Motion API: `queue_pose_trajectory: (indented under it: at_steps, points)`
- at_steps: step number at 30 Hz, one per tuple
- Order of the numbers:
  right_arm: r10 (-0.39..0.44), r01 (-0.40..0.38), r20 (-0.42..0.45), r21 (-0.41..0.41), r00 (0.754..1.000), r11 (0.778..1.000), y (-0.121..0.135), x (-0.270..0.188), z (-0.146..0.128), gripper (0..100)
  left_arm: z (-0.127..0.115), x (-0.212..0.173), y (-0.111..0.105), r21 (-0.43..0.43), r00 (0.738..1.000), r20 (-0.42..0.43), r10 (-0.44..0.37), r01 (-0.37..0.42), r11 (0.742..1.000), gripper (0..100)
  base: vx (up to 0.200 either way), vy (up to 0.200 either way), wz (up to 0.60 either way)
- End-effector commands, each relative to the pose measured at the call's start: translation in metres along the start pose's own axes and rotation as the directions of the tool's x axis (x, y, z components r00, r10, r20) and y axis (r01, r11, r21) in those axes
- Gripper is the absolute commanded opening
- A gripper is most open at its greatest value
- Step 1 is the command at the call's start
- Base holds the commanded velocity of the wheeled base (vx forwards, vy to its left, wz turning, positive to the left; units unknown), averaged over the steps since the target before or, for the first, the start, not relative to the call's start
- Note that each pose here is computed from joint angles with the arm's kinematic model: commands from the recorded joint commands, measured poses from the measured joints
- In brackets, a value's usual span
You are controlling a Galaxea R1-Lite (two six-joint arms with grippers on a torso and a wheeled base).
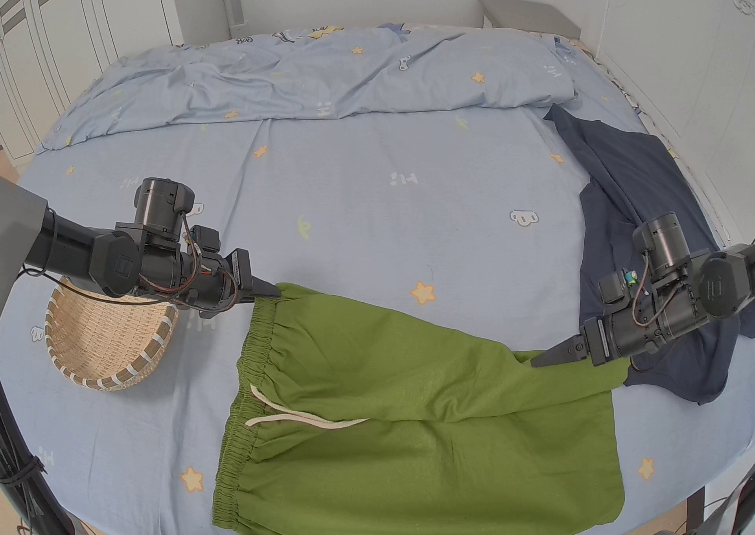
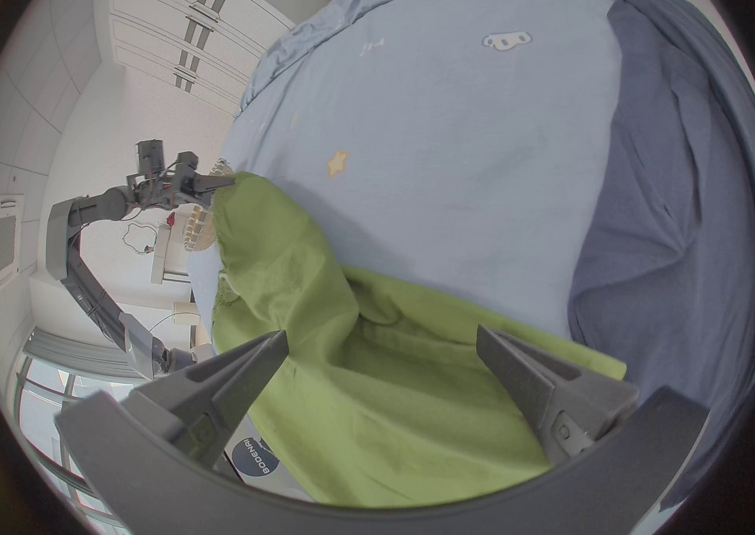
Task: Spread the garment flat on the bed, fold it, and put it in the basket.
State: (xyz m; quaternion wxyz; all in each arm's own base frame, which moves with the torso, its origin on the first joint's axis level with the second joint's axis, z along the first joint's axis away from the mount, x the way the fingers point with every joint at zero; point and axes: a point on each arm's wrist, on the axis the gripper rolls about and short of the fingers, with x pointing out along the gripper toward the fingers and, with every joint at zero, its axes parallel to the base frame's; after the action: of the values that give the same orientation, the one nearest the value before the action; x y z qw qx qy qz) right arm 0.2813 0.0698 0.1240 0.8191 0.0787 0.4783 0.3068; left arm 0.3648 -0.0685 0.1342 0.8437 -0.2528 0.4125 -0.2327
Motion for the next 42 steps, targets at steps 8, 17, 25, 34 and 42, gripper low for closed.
queue_pose_trajectory:
  at_steps: [8, 17, 25, 34, 42]
  points:
    - [0.023, -0.022, 0.015, -0.04, 1.0, 0.999, 0.022, -0.024, -0.047, 100, -0.012, 0.021, 0.005, 0.016, 0.998, -0.065, 0.009, -0.008, 1.0, 0, 0.0, 0.0, 0.0]
    - [0.037, -0.039, -0.067, -0.022, 0.997, 0.999, 0.02, -0.01, -0.088, 100, -0.014, 0.022, 0.004, 0.028, 0.997, -0.075, 0.01, -0.008, 1.0, 0, 0.0, 0.0, 0.0]
    - [0.039, -0.039, -0.114, 0.002, 0.993, 0.999, 0.016, -0.005, -0.111, 100, -0.016, 0.02, 0.005, 0.035, 0.997, -0.076, 0.012, -0.009, 0.999, 0, 0.0, 0.0, 0.0]
    - [0.045, -0.038, -0.154, 0.047, 0.987, 0.998, 0.01, -0.001, -0.124, 100, -0.031, 0.019, 0.011, 0.119, 0.992, -0.125, 0.023, -0.008, 0.993, 0, 0.0, 0.0, 0.0]
    - [0.023, -0.023, 0.028, 0.02, 0.999, 1.0, 0.012, -0.029, -0.104, 100, -0.03, 0.019, 0.011, 0.121, 0.992, -0.121, 0.022, -0.007, 0.993, 0, 0.0, 0.0, 0.0]
